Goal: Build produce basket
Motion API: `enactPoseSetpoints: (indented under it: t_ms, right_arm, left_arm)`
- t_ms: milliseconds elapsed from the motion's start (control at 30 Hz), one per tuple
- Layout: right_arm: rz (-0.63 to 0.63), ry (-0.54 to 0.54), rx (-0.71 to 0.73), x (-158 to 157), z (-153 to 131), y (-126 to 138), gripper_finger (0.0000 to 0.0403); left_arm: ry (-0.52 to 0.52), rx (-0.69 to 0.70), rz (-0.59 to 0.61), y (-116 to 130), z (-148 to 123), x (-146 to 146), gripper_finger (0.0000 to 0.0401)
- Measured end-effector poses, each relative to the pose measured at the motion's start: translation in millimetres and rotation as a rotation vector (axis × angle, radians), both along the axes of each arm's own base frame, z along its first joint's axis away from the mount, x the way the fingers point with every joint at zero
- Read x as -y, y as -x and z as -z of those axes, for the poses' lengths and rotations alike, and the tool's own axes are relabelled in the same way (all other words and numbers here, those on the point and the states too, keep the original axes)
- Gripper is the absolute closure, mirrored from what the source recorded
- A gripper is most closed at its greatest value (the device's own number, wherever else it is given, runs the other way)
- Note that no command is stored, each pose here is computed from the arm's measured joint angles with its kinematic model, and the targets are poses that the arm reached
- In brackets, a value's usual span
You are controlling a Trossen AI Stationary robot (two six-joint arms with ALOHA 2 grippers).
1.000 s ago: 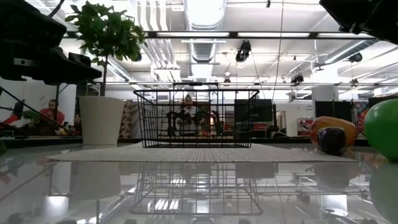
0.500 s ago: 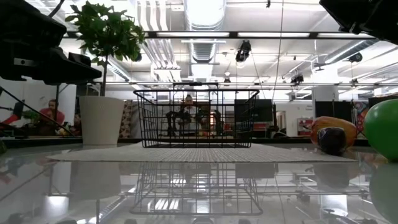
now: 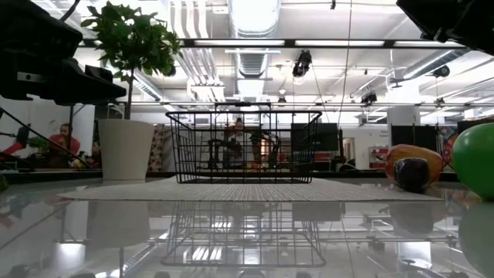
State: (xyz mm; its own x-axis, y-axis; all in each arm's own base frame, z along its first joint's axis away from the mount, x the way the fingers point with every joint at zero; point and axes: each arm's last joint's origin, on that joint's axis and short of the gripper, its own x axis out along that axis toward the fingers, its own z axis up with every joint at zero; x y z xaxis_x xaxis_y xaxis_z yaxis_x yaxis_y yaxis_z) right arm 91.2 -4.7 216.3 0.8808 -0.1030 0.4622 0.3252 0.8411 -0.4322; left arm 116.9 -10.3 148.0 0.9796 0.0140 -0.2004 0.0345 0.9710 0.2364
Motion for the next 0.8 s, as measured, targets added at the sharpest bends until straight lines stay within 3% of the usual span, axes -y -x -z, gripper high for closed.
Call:
enactPoseSetpoints:
  t_ms: [633, 800]
  right_arm:
    - [0.0, 0.0, 0.0, 0.0, 0.0, 0.0, 0.039]
    - [-0.085, -0.156, 0.022, -0.1, -0.4, 0.2, 0.039]
  left_arm:
    - [0.003, 0.028, -0.001, -0.5, -2.6, 0.0, 0.0384]
    - [-0.005, 0.023, -0.003, -0.7, -2.2, -0.1, 0.0384]
